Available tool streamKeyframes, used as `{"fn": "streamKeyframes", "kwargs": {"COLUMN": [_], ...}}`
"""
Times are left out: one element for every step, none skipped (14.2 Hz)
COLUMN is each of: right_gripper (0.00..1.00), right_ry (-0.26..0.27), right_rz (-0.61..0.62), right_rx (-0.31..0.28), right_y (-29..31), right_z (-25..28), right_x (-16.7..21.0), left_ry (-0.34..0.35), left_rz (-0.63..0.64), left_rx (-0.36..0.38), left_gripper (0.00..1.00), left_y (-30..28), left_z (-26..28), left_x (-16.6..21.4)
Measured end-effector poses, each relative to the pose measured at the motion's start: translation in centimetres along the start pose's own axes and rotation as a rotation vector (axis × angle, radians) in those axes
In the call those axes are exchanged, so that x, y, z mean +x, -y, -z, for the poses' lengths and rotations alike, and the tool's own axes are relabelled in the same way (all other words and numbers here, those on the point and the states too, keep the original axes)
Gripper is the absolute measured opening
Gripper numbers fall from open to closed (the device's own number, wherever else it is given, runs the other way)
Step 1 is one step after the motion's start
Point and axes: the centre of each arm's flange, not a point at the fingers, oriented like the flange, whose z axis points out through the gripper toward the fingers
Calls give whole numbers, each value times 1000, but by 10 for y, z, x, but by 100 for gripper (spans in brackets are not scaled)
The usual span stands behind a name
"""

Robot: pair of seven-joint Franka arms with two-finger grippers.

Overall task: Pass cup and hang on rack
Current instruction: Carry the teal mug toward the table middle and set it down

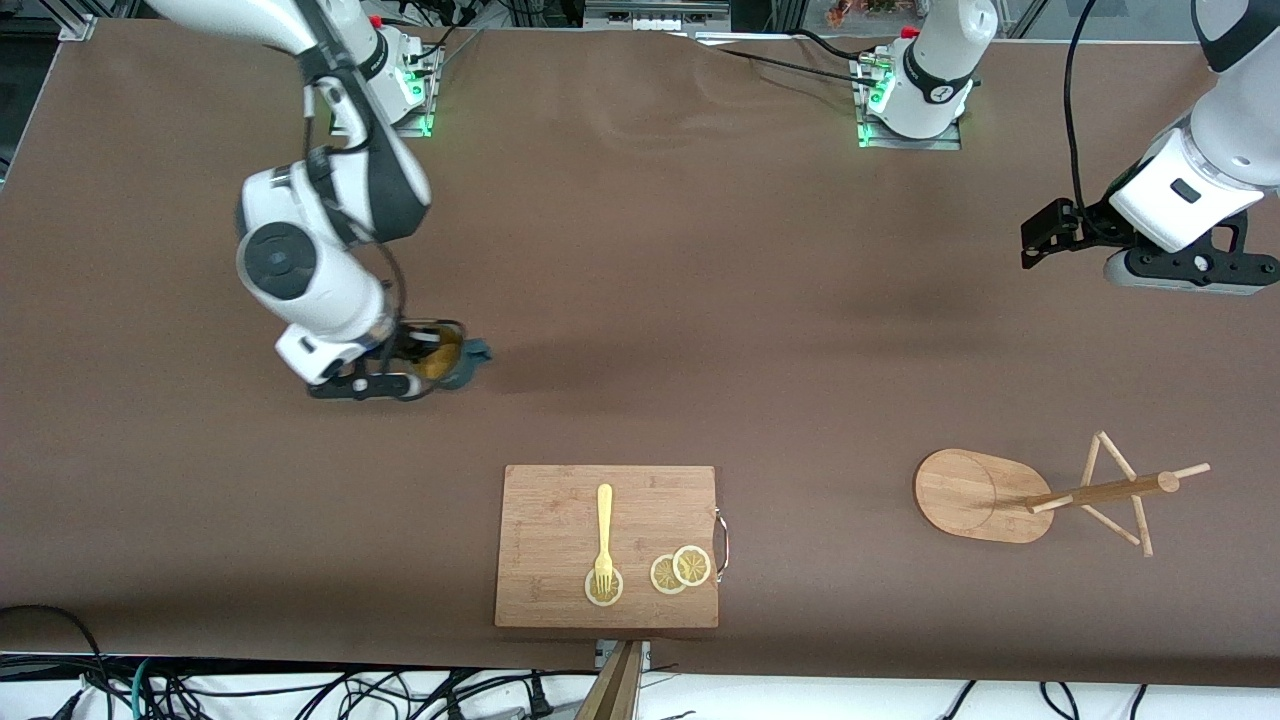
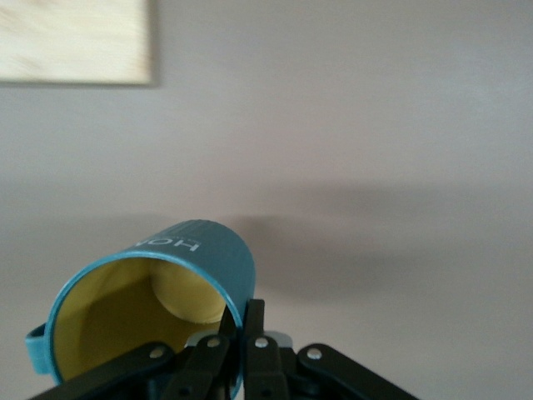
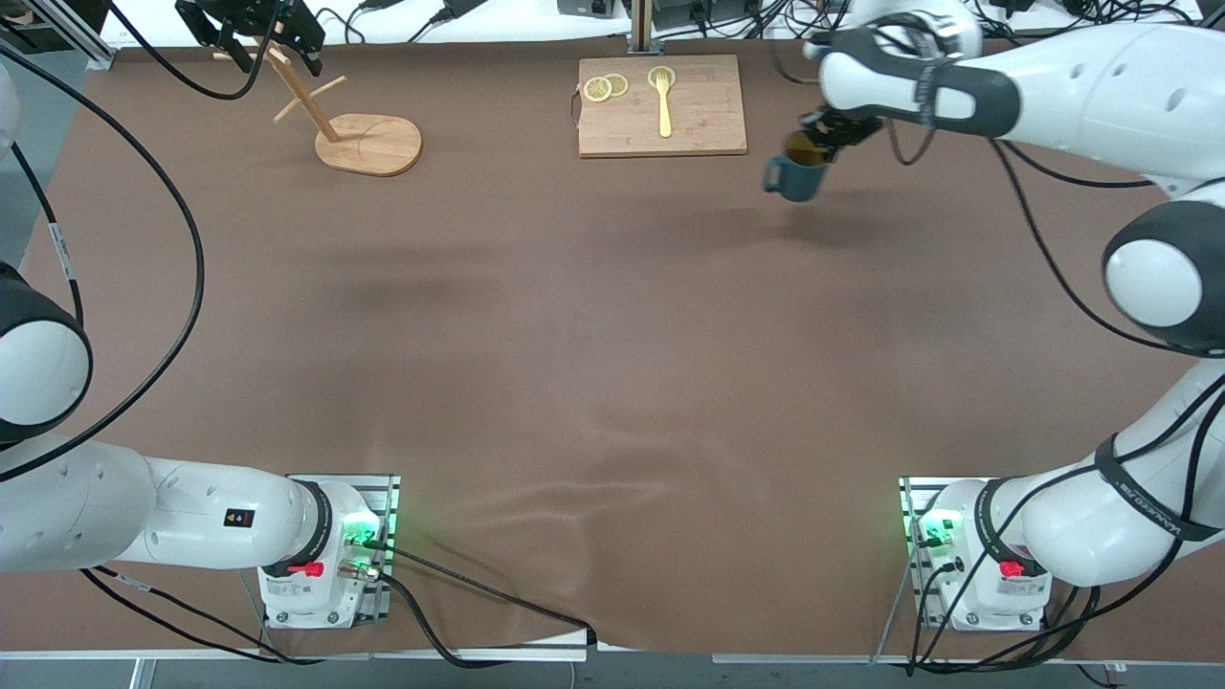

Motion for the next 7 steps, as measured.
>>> {"fn": "streamKeyframes", "kwargs": {"right_gripper": [4,4,4,4,4,4,4], "right_ry": [-9,-8,-2,0,1,-2,-8], "right_rz": [-56,-89,-98,-113,-149,-196,-244], "right_rx": [9,21,36,50,59,65,74], "right_y": [35,68,101,136,168,198,224], "right_z": [1,-4,-11,-17,-24,-32,-41], "right_x": [-5,-11,-17,-25,-34,-43,-52], "left_ry": [2,0,-6,-17,-28,-36,-37], "left_rz": [2,5,7,7,7,7,7], "left_rx": [0,0,0,-1,-1,-1,-1], "left_gripper": [100,100,100,100,100,100,100], "left_y": [1,3,4,4,4,4,4], "left_z": [-2,-2,1,5,10,13,14], "left_x": [1,3,5,7,10,13,15]}}
